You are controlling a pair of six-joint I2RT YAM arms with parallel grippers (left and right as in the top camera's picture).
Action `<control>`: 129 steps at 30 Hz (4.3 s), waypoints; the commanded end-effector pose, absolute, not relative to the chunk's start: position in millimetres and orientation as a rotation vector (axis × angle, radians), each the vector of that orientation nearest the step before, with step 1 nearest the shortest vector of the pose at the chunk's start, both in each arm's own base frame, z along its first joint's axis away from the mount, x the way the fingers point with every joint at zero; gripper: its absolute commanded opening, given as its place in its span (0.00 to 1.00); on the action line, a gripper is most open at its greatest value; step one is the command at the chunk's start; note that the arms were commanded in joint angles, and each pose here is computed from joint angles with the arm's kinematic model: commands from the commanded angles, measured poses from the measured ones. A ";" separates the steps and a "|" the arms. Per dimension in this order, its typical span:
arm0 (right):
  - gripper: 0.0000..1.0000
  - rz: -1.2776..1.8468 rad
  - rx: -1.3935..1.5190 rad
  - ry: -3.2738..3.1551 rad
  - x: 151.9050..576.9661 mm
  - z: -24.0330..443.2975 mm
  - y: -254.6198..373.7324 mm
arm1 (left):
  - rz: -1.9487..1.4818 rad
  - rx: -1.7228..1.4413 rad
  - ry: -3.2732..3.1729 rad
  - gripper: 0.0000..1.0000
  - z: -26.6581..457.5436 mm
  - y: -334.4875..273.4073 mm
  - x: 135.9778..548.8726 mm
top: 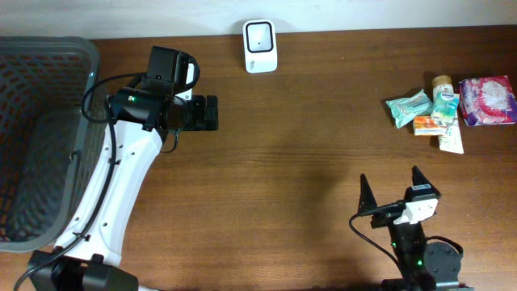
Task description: Scan the item barcode
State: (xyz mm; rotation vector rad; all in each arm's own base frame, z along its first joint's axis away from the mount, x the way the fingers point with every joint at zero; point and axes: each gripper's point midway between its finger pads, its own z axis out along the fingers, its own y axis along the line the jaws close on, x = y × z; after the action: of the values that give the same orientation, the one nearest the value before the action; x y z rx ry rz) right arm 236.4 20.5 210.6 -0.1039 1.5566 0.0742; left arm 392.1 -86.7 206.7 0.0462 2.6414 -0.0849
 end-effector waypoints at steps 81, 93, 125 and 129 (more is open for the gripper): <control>0.99 -0.062 -0.082 1.649 245.9 155.3 3.1 | -0.093 -0.205 1.503 0.99 237.7 7.5 232.2; 0.99 -0.062 -0.082 1.649 245.9 155.3 3.1 | 0.055 -0.032 1.512 0.99 190.1 8.7 246.0; 0.99 -0.062 -0.082 1.649 245.9 155.3 3.1 | 0.074 -0.024 1.649 0.99 156.6 12.5 245.5; 0.99 -0.062 -0.082 1.649 245.9 155.3 3.1 | 0.074 -0.024 1.649 0.99 156.5 12.5 245.5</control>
State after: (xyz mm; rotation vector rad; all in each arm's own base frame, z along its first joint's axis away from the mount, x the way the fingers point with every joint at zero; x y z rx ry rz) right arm 246.1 1.3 158.6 -0.0728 1.6438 -0.0659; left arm 245.7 13.4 158.2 -0.0483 1.6453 0.0643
